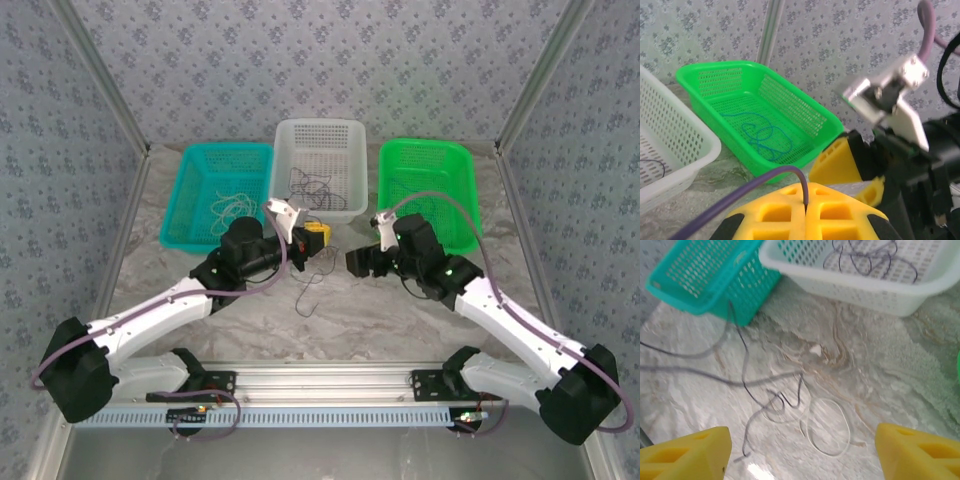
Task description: Untangle the cables
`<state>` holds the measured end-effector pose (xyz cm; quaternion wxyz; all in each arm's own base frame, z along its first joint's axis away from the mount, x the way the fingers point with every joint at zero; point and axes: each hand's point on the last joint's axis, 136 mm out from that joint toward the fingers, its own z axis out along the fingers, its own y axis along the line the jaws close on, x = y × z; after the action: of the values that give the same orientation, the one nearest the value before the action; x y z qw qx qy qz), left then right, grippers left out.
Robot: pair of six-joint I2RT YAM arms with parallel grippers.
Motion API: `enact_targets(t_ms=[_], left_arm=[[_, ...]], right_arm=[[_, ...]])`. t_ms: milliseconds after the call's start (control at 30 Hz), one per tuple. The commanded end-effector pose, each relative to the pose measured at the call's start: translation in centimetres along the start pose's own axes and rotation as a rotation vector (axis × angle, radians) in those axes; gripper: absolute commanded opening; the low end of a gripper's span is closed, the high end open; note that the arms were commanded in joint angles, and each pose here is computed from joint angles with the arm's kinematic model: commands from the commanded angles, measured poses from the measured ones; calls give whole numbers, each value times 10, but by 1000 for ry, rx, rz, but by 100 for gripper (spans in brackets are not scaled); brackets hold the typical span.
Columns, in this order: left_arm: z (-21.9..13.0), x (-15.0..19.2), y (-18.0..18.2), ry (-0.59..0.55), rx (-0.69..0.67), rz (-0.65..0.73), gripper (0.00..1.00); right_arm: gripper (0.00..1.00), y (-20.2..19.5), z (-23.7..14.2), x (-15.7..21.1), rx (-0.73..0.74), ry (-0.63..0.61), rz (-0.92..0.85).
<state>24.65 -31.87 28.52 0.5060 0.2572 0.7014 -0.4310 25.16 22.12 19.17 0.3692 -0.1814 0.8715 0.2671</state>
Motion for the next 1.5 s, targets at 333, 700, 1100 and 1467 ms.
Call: enact_targets(t_ms=[333, 700, 1100, 1467], left_arm=[[0, -51, -21, -86, 47, -31, 3], [-26, -80, -38, -151, 68, 7, 4], [-34, -88, -46, -179, 105, -39, 4], [-78, -130, -47, -303, -5, 73, 7]], right_arm=[[90, 10, 48, -14, 178, -192, -158], [90, -5, 75, -38, 312, -253, -105], [87, -22, 68, -50, 405, -309, -40], [57, -42, 69, -13, 467, -190, -20]])
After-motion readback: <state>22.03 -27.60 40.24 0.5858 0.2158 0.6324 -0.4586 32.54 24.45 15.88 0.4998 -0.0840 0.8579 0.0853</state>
